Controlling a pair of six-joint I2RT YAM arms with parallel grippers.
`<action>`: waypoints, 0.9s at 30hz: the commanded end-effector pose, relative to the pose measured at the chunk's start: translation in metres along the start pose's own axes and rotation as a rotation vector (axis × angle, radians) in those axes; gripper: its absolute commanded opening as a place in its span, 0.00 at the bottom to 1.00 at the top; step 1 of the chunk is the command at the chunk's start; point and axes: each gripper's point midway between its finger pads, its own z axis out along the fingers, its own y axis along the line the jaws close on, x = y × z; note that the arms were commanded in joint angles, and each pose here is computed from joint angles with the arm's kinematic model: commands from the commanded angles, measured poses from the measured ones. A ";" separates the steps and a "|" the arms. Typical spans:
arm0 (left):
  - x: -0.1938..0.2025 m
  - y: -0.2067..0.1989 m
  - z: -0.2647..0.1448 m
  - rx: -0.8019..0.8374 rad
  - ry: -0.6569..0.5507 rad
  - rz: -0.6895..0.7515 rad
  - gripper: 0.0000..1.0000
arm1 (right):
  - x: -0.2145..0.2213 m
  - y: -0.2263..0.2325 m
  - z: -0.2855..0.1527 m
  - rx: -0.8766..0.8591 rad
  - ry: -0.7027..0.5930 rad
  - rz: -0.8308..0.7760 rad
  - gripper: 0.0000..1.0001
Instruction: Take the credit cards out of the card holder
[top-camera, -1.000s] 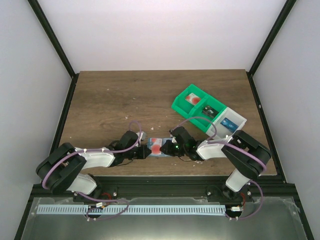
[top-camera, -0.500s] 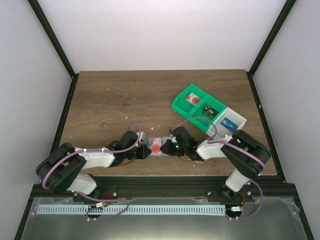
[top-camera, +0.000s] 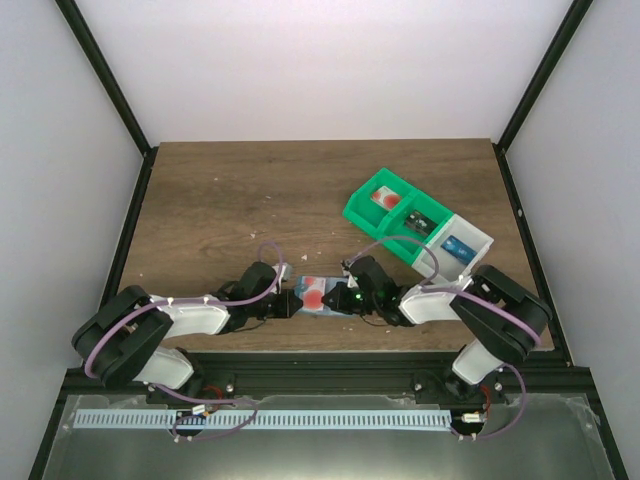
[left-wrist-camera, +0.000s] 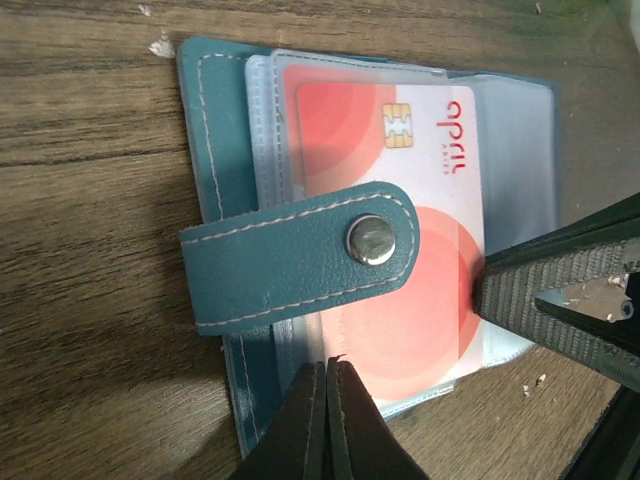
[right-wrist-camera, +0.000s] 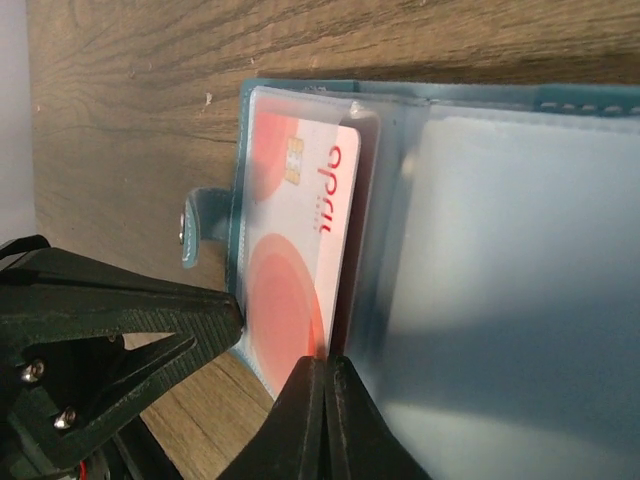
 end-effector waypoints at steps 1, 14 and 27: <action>0.017 0.021 0.001 -0.075 0.047 -0.010 0.01 | 0.001 0.002 -0.010 -0.024 0.000 -0.024 0.01; 0.016 0.014 0.000 -0.037 0.045 -0.031 0.01 | -0.001 -0.002 -0.027 -0.027 -0.032 -0.028 0.01; -0.001 -0.017 -0.016 0.045 0.009 -0.038 0.13 | 0.002 -0.008 -0.061 -0.010 -0.066 -0.063 0.00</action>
